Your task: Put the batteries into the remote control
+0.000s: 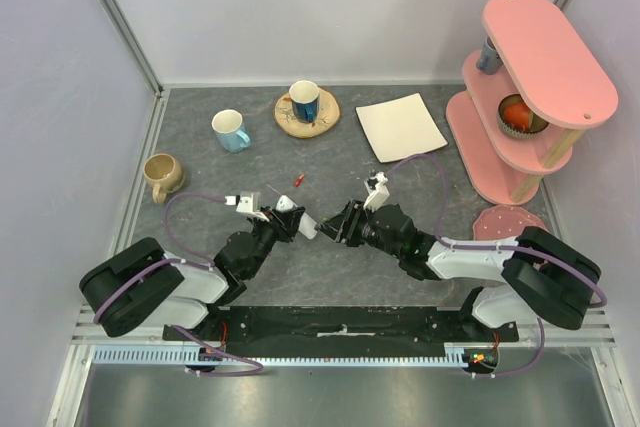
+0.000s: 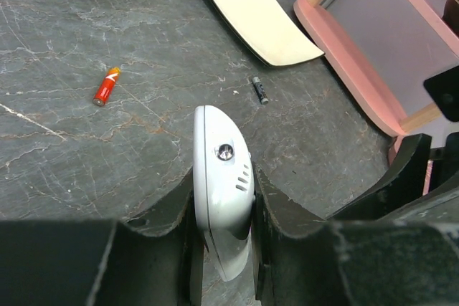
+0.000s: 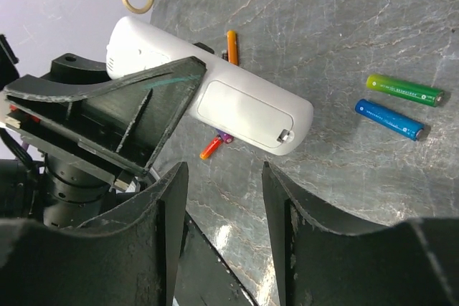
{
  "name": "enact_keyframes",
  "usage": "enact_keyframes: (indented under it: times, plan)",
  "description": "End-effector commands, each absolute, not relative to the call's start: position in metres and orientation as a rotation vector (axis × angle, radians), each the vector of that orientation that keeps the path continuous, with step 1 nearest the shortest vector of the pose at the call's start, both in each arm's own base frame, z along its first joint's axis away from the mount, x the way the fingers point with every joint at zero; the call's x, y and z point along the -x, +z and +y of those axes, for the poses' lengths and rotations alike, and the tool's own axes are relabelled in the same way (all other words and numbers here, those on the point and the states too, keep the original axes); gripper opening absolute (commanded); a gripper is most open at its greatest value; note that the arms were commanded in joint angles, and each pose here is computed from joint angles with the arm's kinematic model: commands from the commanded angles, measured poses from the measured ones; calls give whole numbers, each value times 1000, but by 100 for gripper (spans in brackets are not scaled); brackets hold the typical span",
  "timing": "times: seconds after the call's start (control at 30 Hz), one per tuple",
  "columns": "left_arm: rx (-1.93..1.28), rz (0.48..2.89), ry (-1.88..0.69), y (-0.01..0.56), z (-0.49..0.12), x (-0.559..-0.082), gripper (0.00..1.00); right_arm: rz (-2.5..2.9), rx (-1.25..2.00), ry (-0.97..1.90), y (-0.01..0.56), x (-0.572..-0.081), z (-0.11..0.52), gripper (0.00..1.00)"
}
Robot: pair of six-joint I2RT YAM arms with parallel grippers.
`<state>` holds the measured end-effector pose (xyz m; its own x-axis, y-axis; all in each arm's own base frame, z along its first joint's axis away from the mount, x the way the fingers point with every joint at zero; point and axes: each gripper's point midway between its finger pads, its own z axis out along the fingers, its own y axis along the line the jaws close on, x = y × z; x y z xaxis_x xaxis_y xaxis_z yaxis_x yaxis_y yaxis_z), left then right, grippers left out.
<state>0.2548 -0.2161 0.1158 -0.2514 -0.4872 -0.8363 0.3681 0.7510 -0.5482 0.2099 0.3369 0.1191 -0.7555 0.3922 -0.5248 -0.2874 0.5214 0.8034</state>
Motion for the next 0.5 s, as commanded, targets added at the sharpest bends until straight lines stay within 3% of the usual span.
enact_keyframes:
  times: [0.0, 0.47]
  plan:
    - [145, 1458, -874, 156, -209, -254, 2, 2018, -99, 1341, 131, -215, 347, 53]
    - [164, 1501, -857, 132, -210, -257, 2, 2088, -116, 1360, 97, -215, 351, 51]
